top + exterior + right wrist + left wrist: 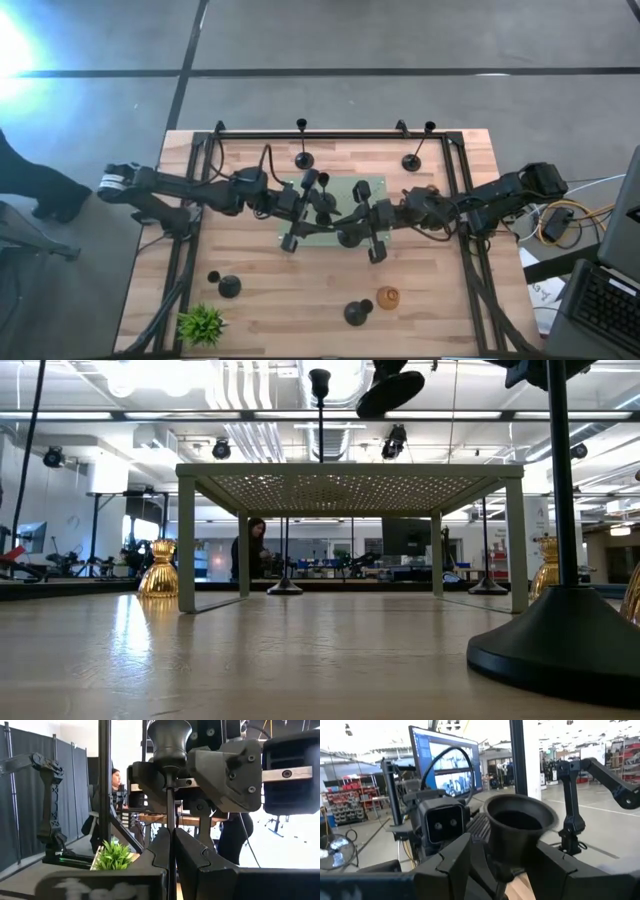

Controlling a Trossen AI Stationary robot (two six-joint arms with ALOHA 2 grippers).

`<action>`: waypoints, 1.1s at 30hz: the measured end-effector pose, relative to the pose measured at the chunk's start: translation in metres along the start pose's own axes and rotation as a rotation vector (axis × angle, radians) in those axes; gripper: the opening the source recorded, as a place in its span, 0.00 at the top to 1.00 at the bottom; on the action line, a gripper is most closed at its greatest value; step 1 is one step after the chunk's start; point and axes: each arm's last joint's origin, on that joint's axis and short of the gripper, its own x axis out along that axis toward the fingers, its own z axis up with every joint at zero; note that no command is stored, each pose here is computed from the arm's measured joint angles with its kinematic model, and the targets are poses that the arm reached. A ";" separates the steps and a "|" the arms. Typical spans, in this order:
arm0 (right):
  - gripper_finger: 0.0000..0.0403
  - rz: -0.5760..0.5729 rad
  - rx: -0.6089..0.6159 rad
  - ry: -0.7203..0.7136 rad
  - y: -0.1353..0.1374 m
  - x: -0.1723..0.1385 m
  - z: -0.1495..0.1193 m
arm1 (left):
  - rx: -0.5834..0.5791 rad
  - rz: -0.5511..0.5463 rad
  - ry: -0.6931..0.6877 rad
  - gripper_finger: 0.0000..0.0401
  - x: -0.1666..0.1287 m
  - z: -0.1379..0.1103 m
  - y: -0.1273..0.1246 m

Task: Pick & Place candle stick holders
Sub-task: Put the black candle holder on the shelf

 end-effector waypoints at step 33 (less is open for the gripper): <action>0.98 -0.001 0.010 0.159 -0.002 0.013 0.007 | -0.003 -0.077 0.005 0.57 0.003 0.020 0.005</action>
